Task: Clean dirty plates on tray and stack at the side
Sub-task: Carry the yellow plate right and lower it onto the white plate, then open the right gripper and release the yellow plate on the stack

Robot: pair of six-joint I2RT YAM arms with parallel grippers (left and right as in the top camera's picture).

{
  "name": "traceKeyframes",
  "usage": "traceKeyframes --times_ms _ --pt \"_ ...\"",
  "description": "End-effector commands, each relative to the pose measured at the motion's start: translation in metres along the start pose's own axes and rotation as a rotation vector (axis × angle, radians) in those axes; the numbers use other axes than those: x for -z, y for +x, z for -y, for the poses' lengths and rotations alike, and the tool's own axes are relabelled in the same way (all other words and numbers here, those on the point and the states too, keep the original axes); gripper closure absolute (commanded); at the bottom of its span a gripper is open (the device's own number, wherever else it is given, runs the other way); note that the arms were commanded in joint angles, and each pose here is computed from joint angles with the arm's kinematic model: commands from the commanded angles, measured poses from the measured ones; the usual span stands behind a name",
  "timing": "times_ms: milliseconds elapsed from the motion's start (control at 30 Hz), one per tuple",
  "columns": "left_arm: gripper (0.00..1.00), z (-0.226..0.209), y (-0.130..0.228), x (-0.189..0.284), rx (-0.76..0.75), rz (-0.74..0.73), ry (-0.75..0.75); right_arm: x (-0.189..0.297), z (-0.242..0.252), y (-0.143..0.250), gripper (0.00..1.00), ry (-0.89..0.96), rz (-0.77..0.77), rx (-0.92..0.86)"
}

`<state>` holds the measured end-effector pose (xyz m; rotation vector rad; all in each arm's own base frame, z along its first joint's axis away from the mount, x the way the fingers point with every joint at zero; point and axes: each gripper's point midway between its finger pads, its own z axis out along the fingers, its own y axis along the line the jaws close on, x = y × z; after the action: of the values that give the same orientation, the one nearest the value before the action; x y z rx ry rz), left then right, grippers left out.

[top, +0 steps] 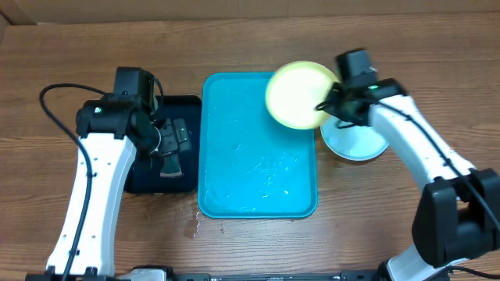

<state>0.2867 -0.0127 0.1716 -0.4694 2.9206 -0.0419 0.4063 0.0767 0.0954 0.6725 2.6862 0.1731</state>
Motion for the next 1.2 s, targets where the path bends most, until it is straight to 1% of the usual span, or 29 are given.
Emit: traceKeyframes --times_ms 0,133,233,333,600,933,1033,1133,1167 --pt "0.0 0.003 -0.002 -0.01 0.019 -0.038 -0.003 0.01 0.036 -0.017 0.96 0.022 -0.021 -0.113" --pt "0.0 0.003 -0.001 -0.023 0.019 -0.081 -0.02 0.013 0.089 -0.022 0.96 0.111 -0.068 -0.218" --pt "0.0 0.003 -0.001 -0.03 0.019 -0.104 -0.029 0.016 0.118 -0.018 0.96 0.172 -0.102 -0.273" --pt "0.0 0.003 0.0 -0.037 0.018 -0.126 -0.038 0.02 0.138 -0.011 0.96 0.238 -0.137 -0.241" --pt "0.0 0.003 0.0 -0.039 0.018 -0.134 -0.041 0.018 0.148 -0.002 0.96 0.282 -0.155 -0.236" --pt "0.0 0.003 0.0 -0.039 0.018 -0.133 -0.041 -0.02 0.157 0.029 0.96 0.261 -0.183 -0.244" --pt "0.0 0.004 -0.002 -0.039 0.018 -0.125 -0.037 -0.023 0.155 0.033 0.96 0.242 -0.194 -0.247" --pt "0.0 0.005 -0.005 -0.039 0.018 -0.115 -0.033 -0.023 0.154 0.033 0.95 0.237 -0.197 -0.248" --pt "0.0 0.005 -0.005 -0.04 0.018 -0.111 -0.032 -0.023 0.154 0.033 0.91 0.237 -0.197 -0.248"
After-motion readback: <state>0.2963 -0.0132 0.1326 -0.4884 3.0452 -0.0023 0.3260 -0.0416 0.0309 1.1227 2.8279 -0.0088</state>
